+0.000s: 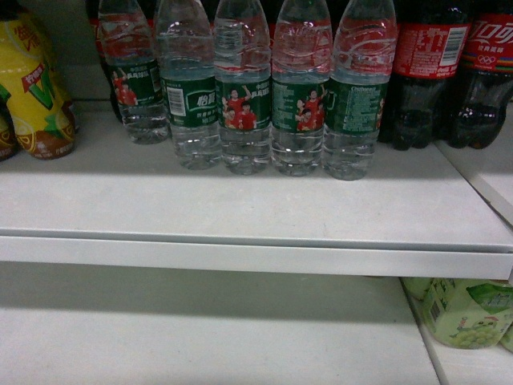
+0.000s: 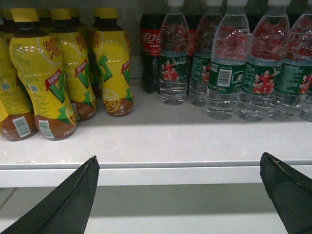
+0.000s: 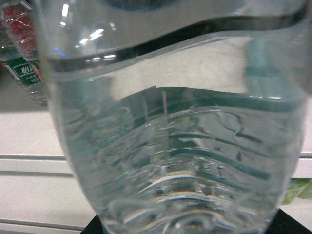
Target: Move water from second to third shelf
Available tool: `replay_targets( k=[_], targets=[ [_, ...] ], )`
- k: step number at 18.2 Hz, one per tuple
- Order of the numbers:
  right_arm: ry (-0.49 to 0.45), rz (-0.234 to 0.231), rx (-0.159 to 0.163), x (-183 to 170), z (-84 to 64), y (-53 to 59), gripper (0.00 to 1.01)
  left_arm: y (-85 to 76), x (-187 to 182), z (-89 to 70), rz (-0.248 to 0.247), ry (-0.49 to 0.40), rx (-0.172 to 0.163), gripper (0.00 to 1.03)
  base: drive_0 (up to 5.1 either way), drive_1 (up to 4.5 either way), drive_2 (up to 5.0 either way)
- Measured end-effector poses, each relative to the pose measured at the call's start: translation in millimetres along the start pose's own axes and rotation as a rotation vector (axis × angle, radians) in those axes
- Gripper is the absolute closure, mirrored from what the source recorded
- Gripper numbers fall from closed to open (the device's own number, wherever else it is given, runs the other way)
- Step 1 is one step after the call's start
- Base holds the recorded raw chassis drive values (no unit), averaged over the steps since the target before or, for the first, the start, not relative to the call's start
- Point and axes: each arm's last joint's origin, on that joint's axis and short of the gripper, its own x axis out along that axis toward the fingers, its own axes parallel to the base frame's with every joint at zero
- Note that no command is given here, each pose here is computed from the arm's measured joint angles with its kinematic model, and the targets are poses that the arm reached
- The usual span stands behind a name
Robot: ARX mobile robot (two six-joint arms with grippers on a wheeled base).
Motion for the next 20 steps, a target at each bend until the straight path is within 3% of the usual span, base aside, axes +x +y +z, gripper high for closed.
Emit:
replay_targets(
  k=[20],
  targets=[
    [0.005,-0.001,0.001,0.1,-1.3,-0.3,0.61,-0.1,0.0,0.0,-0.002,0.0,0.0,0.05,0.0,0.0,0.0]
  ],
)
